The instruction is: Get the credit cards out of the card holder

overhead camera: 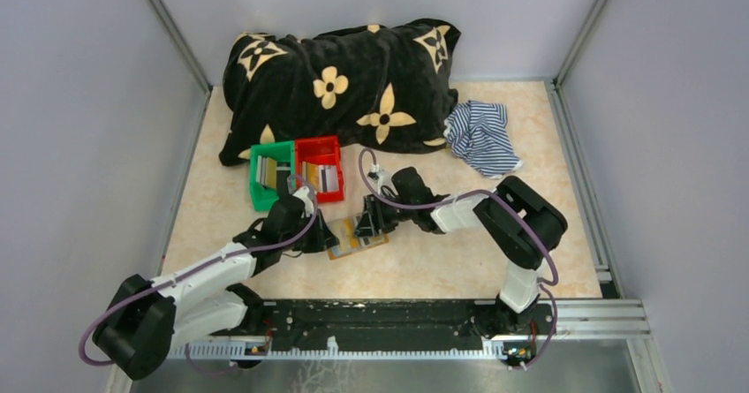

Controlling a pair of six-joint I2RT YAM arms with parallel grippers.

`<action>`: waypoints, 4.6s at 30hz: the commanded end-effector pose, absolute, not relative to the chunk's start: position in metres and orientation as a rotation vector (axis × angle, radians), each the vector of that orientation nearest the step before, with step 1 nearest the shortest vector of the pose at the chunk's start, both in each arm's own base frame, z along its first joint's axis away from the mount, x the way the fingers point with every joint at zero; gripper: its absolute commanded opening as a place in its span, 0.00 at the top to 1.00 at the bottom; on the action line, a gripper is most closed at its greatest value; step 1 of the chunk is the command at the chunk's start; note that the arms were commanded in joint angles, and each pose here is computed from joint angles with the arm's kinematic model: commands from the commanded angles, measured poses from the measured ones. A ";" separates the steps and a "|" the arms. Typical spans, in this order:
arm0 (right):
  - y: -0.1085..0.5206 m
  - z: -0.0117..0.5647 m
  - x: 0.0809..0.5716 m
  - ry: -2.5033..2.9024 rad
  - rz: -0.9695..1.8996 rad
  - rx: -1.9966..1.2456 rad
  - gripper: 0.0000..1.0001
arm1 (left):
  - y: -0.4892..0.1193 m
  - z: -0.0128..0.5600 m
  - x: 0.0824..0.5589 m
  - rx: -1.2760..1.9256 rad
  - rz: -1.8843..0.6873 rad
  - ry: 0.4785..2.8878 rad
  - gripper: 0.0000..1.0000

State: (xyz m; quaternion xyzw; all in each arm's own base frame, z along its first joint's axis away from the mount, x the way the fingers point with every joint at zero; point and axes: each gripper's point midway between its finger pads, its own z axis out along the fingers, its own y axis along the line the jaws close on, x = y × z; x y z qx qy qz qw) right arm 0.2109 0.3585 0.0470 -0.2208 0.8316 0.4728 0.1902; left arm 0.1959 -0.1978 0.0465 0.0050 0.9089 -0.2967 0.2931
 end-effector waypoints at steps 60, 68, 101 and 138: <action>0.281 0.099 0.274 2.208 1.115 -0.428 1.00 | -0.187 0.013 0.196 0.012 -0.661 2.543 0.72; 0.294 0.149 0.285 2.092 1.201 -0.464 1.00 | -0.197 0.119 0.241 0.093 -0.688 2.211 0.59; 0.326 0.252 0.230 1.714 1.858 -0.559 1.00 | -0.246 0.233 0.217 0.306 -1.226 1.639 0.53; 0.344 0.229 0.214 1.757 1.922 -0.592 1.00 | -0.234 0.237 0.219 0.260 -1.185 1.626 0.96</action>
